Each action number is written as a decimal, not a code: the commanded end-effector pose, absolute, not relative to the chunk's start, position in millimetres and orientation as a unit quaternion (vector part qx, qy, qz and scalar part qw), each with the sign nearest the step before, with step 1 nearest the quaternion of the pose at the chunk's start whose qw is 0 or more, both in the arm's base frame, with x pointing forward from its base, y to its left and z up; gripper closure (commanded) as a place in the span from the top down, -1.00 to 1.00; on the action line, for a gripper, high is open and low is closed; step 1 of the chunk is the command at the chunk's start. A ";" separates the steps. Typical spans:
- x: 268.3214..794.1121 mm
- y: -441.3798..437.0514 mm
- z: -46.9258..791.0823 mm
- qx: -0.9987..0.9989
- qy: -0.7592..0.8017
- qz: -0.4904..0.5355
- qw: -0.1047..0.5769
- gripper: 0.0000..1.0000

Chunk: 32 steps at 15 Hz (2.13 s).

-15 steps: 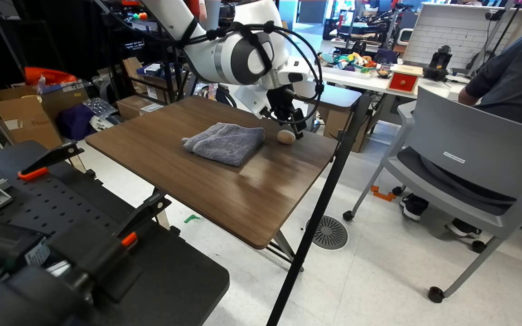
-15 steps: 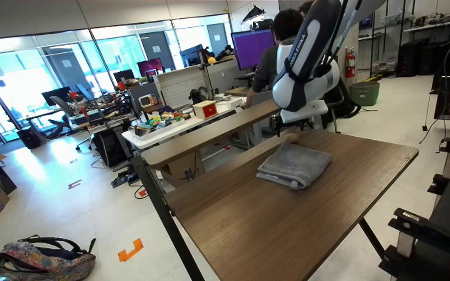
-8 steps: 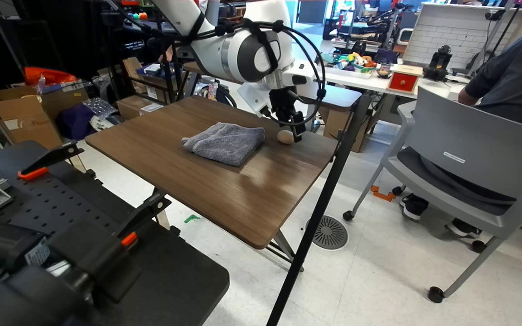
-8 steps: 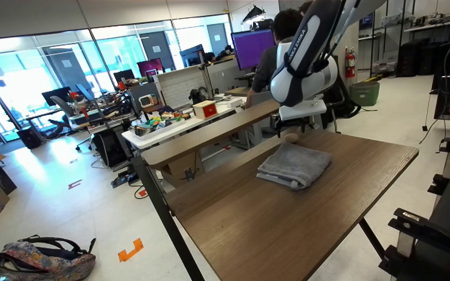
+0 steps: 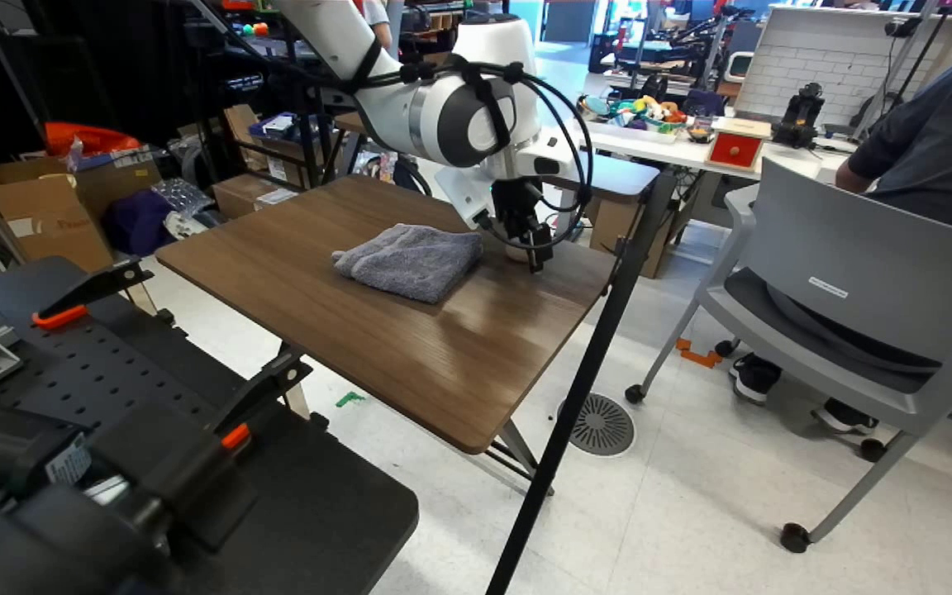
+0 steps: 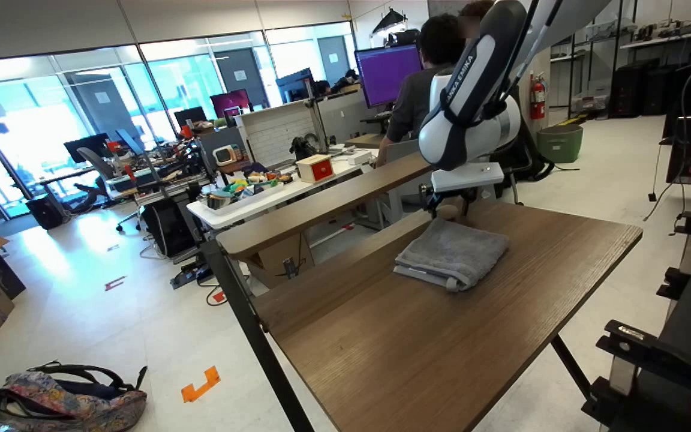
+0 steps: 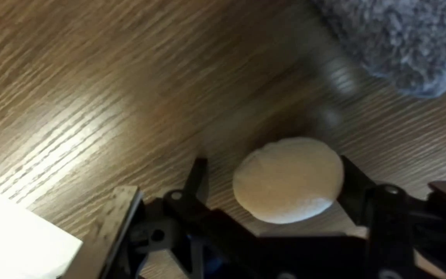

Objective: Move the potato to the left, use the grey towel to wipe the tabletop

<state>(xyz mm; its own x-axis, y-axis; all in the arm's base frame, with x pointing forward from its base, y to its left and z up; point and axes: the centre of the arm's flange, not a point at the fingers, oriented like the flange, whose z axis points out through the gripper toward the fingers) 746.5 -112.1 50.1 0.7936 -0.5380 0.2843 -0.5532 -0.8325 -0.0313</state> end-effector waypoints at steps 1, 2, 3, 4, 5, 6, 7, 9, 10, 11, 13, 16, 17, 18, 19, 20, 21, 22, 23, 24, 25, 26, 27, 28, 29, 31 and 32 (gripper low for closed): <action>759.1 -110.1 53.0 0.948 -0.289 0.135 0.006 -0.03; 759.7 -108.6 56.1 0.948 -0.288 0.135 0.002 -0.18; 760.4 -106.4 59.8 0.948 -0.287 0.136 -0.003 -0.37; 760.1 -104.5 65.5 0.949 -0.286 0.134 -0.009 -0.50; 759.2 -102.0 70.0 0.950 -0.284 0.131 -0.016 -0.63; 758.4 -98.6 74.7 0.951 -0.280 0.128 -0.025 -0.80; 756.4 -94.5 79.9 0.953 -0.275 0.123 -0.034 -0.92; 744.5 -80.1 101.6 0.959 -0.249 0.121 -0.066 -0.91; 737.2 -68.9 118.6 0.961 -0.231 0.122 -0.088 -0.97; 733.1 -56.8 133.0 0.963 -0.215 0.124 -0.109 -0.92; 727.3 -28.0 159.1 0.963 -0.182 0.131 -0.147 -0.92; 721.0 22.2 175.7 0.964 -0.146 0.126 -0.182 -0.92; 719.0 39.5 173.4 0.965 -0.140 0.120 -0.186 -0.92; 716.4 55.2 168.6 0.966 -0.135 0.117 -0.185 -0.92; 714.0 70.0 158.8 0.968 -0.130 0.112 -0.181 -0.92; 710.5 82.2 151.3 0.971 -0.123 0.110 -0.174 -0.92; 709.4 95.2 138.9 0.973 -0.117 0.110 -0.168 -0.92; 708.7 107.6 128.5 0.974 -0.112 0.107 -0.163 -0.92; 707.1 118.1 120.7 0.975 -0.108 0.108 -0.159 -0.92; 706.4 128.2 113.7 0.977 -0.105 0.107 -0.154 -0.92; 707.8 139.2 105.5 0.977 -0.103 0.109 -0.150 -0.92; 706.5 149.1 99.5 0.979 -0.099 0.101 -0.147 -0.92; 704.8 158.3 96.2 0.979 -0.096 0.101 -0.148 -0.92; 702.2 165.3 94.2 0.979 -0.095 0.096 -0.150 -0.92; 699.2 170.6 91.6 0.980 -0.090 0.092 -0.151 -0.92; 698.7 175.4 92.2 0.980 -0.082 0.093 -0.158 -0.92; 700.7 175.1 95.6 0.978 -0.083 0.094 -0.165 -0.92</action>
<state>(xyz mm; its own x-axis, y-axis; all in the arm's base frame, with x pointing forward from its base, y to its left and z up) 690.0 173.4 90.3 0.9724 -0.1893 0.1365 -0.1377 -0.9376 -0.3193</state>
